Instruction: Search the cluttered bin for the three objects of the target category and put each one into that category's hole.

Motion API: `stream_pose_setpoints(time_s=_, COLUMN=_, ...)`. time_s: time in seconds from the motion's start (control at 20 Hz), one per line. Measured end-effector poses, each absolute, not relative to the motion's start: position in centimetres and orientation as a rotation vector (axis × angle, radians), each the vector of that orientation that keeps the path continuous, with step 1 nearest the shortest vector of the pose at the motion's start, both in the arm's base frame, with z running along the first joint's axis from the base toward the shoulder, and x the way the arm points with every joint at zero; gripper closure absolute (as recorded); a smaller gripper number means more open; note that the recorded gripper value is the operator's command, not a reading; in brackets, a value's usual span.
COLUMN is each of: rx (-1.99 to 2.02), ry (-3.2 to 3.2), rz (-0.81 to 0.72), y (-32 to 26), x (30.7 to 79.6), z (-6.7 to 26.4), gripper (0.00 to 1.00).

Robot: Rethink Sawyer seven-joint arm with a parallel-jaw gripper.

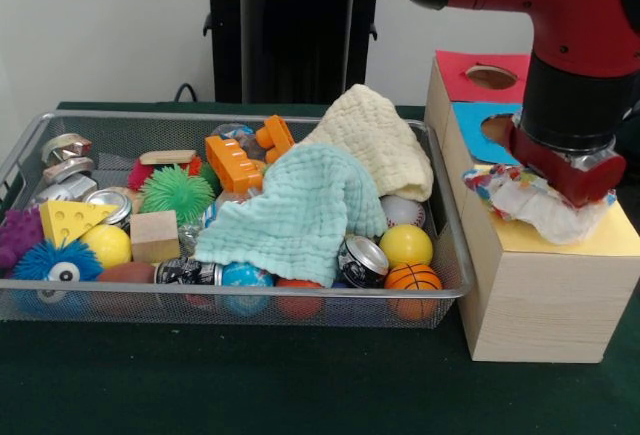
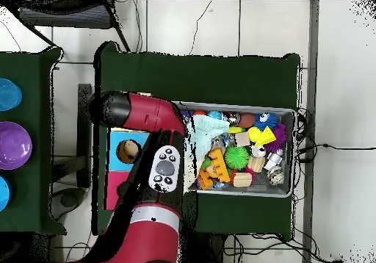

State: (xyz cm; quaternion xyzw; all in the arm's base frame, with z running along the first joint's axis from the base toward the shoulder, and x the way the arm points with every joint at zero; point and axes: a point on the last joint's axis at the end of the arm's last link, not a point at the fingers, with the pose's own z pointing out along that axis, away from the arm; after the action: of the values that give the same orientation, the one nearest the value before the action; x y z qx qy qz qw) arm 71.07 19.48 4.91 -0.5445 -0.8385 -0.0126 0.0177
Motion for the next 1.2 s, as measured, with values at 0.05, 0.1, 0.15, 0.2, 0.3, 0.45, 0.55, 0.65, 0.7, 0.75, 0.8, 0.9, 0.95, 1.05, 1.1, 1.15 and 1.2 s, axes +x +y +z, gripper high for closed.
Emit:
stream_pose_setpoints(time_s=0.05, rx=-1.691, ry=-2.604, rz=-0.039, y=19.5, x=70.9, z=5.2, gripper=1.0)
stream_pose_setpoints(time_s=0.1, rx=-1.691, ry=-2.605, rz=-0.04, y=19.6, x=70.8, z=5.5, gripper=1.0)
stream_pose_setpoints(time_s=0.15, rx=-1.69, ry=-2.608, rz=-0.042, y=19.8, x=70.6, z=6.0, gripper=1.0)
stream_pose_setpoints(time_s=0.2, rx=-1.687, ry=-2.614, rz=-0.045, y=20.1, x=70.4, z=6.7, gripper=1.0)
stream_pose_setpoints(time_s=0.3, rx=-1.68, ry=-2.625, rz=-0.055, y=20.8, x=70.1, z=7.8, gripper=1.0)
stream_pose_setpoints(time_s=0.45, rx=-1.667, ry=-2.65, rz=-0.062, y=21.5, x=69.9, z=8.9, gripper=1.0)
stream_pose_setpoints(time_s=0.55, rx=-1.655, ry=-2.68, rz=-0.065, y=22.0, x=69.8, z=9.6, gripper=1.0)
stream_pose_setpoints(time_s=0.65, rx=-1.645, ry=-2.715, rz=-0.068, y=22.2, x=69.8, z=10.1, gripper=1.0)
stream_pose_setpoints(time_s=0.7, rx=-1.641, ry=-2.741, rz=-0.07, y=22.3, x=69.9, z=10.3, gripper=1.0)
stream_pose_setpoints(time_s=0.75, rx=-1.64, ry=-2.751, rz=-0.071, y=22.3, x=69.9, z=10.4, gripper=1.0)
stream_pose_setpoints(time_s=0.8, rx=-1.638, ry=-2.769, rz=-0.072, y=22.3, x=70.0, z=10.5, gripper=1.0)
stream_pose_setpoints(time_s=0.9, rx=-1.636, ry=-2.809, rz=-0.069, y=22.1, x=70.2, z=10.7, gripper=1.0)
stream_pose_setpoints(time_s=0.95, rx=-1.636, ry=-2.82, rz=-0.067, y=22.0, x=70.2, z=10.8, gripper=1.0)
stream_pose_setpoints(time_s=1.05, rx=-1.636, ry=-2.841, rz=-0.06, y=21.8, x=70.3, z=10.9, gripper=1.0)
stream_pose_setpoints(time_s=1.1, rx=-1.637, ry=-2.852, rz=-0.055, y=21.6, x=70.3, z=11.0, gripper=1.0)
stream_pose_setpoints(time_s=1.15, rx=-1.639, ry=-2.865, rz=-0.044, y=21.3, x=70.3, z=11.2, gripper=1.0)
stream_pose_setpoints(time_s=1.2, rx=-1.64, ry=-2.871, rz=-0.035, y=21.0, x=70.3, z=11.3, gripper=1.0)
